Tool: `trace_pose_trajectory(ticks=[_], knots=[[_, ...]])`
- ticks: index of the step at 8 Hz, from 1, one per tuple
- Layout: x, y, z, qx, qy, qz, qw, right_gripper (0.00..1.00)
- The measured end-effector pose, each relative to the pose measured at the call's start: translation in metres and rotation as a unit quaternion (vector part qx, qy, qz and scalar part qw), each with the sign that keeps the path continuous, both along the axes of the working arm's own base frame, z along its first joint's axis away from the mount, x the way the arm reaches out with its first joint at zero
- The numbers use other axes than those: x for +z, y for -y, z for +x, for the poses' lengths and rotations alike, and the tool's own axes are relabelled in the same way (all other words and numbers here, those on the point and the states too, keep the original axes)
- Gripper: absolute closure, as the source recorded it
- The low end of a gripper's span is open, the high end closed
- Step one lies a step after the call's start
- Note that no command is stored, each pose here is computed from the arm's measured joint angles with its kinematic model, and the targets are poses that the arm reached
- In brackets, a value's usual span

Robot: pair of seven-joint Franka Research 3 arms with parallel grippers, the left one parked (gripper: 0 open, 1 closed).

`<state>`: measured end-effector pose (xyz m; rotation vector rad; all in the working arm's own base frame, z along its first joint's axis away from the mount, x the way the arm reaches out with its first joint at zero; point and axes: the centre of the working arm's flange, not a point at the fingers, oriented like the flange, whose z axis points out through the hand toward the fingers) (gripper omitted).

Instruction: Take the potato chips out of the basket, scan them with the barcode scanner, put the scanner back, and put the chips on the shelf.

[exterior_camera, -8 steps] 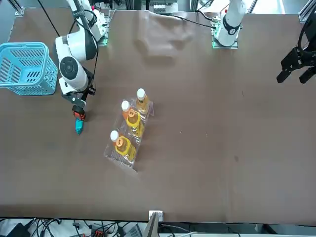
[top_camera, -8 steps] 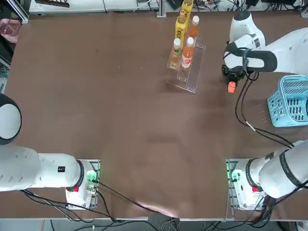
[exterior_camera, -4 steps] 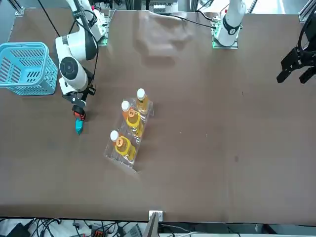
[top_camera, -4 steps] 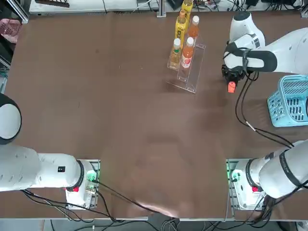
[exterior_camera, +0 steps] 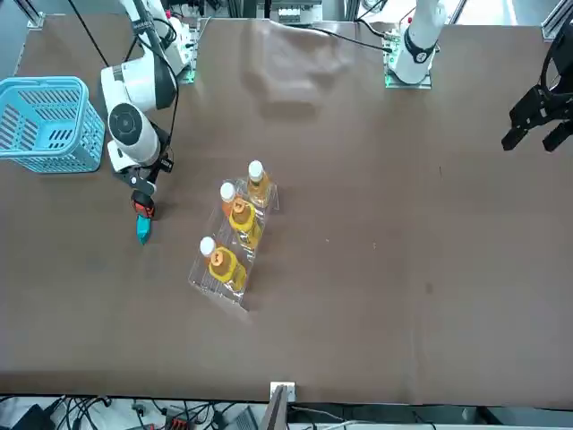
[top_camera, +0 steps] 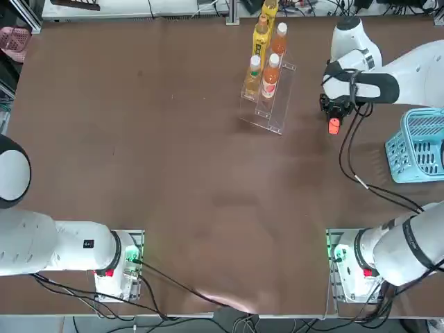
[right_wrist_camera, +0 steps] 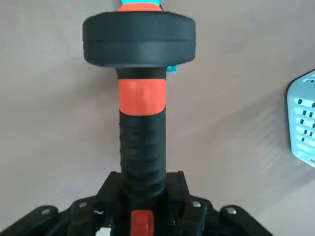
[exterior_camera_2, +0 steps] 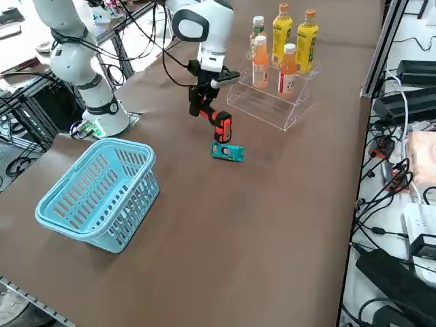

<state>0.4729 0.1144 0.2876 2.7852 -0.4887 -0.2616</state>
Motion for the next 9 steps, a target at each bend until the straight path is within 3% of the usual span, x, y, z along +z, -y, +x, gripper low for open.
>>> trace_pose_trajectory(ticks=[2,4,9], knots=[[0.005,0.0,0.002,0.004,0.002,0.0,1.0,0.59],[0.035,0.005,0.022,0.032,0.003,0.006,0.999,0.59],[0.098,0.127,0.096,0.142,0.009,0.043,0.989,0.59]])
